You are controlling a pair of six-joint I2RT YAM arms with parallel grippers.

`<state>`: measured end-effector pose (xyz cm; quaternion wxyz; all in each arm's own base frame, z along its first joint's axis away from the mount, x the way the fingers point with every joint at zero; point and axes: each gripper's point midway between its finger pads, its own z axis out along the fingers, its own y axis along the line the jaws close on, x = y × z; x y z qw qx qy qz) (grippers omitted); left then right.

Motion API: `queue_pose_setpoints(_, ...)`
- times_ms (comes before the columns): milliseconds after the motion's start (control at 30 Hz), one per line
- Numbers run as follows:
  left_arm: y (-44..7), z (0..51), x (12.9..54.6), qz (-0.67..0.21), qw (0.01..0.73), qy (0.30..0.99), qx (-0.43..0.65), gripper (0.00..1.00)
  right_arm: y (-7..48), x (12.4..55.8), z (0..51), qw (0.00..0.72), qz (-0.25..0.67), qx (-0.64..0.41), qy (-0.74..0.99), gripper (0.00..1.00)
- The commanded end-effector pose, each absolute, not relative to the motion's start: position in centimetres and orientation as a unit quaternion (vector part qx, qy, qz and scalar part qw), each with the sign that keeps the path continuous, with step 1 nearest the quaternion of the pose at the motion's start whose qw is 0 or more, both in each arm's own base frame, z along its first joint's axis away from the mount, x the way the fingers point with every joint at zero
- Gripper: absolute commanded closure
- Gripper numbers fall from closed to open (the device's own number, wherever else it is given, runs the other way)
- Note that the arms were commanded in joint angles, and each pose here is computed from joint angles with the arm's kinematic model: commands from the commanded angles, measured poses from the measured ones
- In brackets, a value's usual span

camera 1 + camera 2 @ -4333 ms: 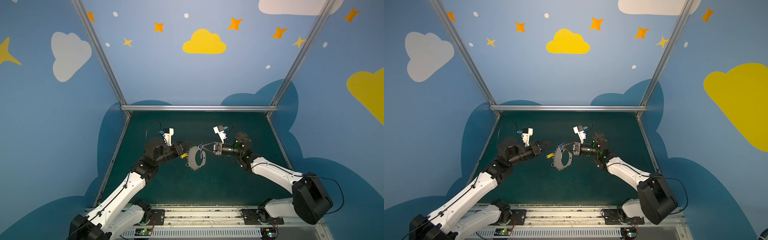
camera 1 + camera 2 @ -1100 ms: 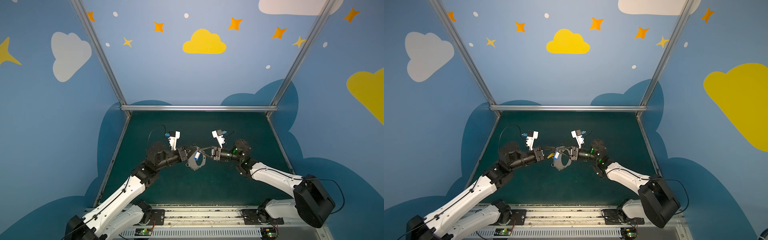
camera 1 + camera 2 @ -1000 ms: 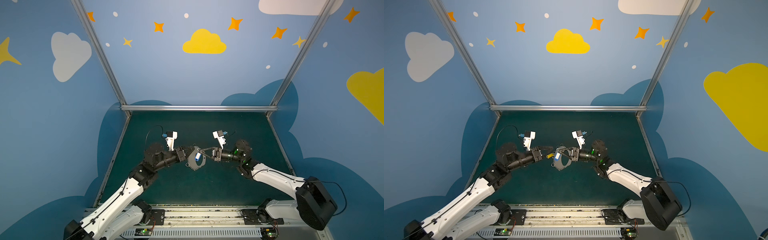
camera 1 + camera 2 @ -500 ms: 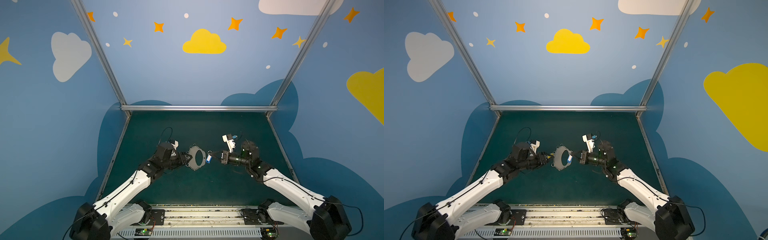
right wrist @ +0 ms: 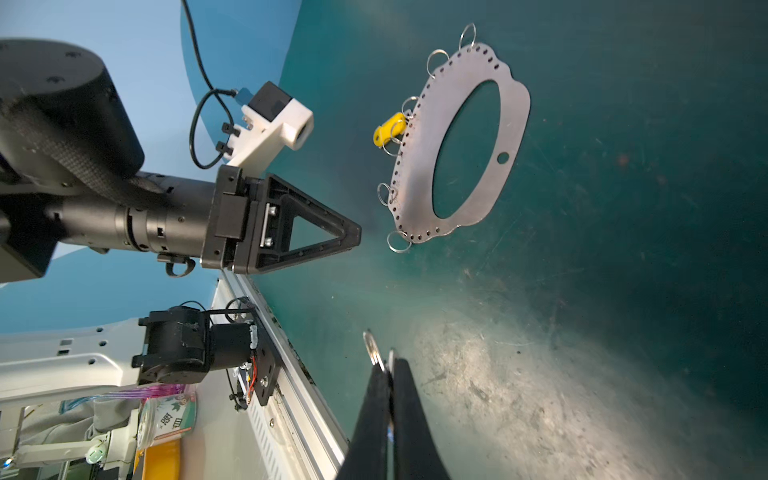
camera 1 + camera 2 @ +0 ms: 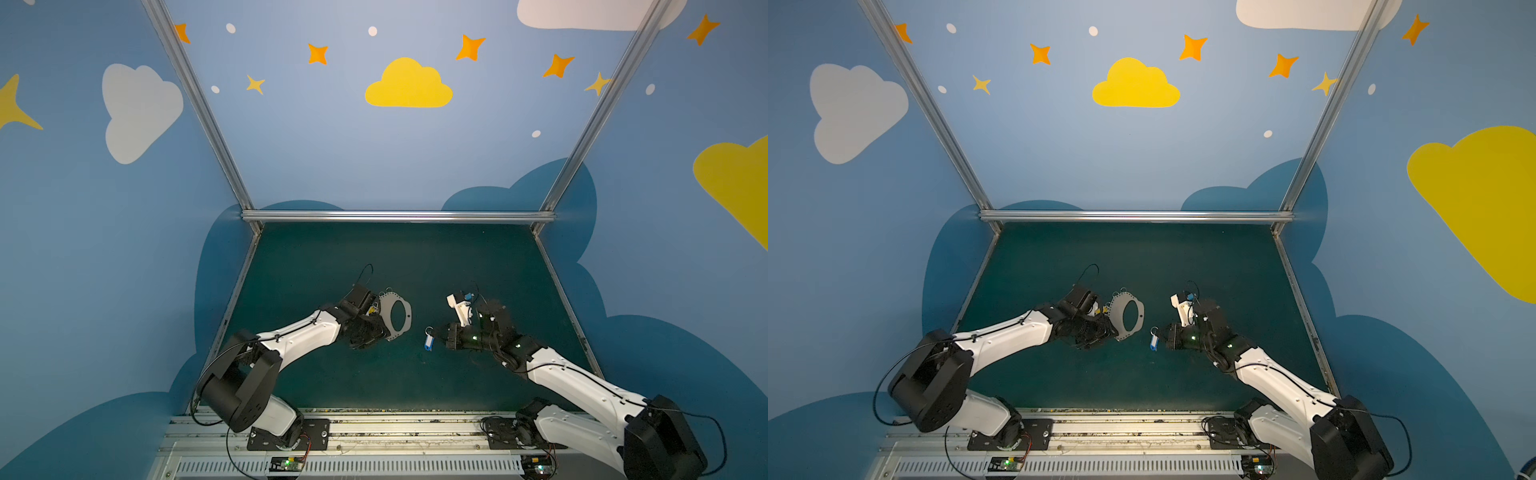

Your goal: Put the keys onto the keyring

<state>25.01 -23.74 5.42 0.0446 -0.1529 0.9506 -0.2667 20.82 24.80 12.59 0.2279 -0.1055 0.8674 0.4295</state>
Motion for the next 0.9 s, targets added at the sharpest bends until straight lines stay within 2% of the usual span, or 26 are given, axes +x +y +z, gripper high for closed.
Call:
queue_pose_setpoints(0,-24.3,5.0,25.2,-0.259,0.028,0.953,-0.156,0.46,25.3,20.8,12.1,0.230,0.431,-0.115,0.865,1.00)
queue_pose_setpoints(500,-25.5,2.6,26.6,-0.253,0.012,0.951,-0.176,0.63,26.8,20.6,11.7,0.221,0.434,-0.131,0.864,1.00)
queue_pose_setpoints(867,-25.4,2.0,27.0,-0.244,0.015,0.953,-0.180,0.87,27.4,20.1,11.1,0.212,0.428,-0.143,0.867,1.00)
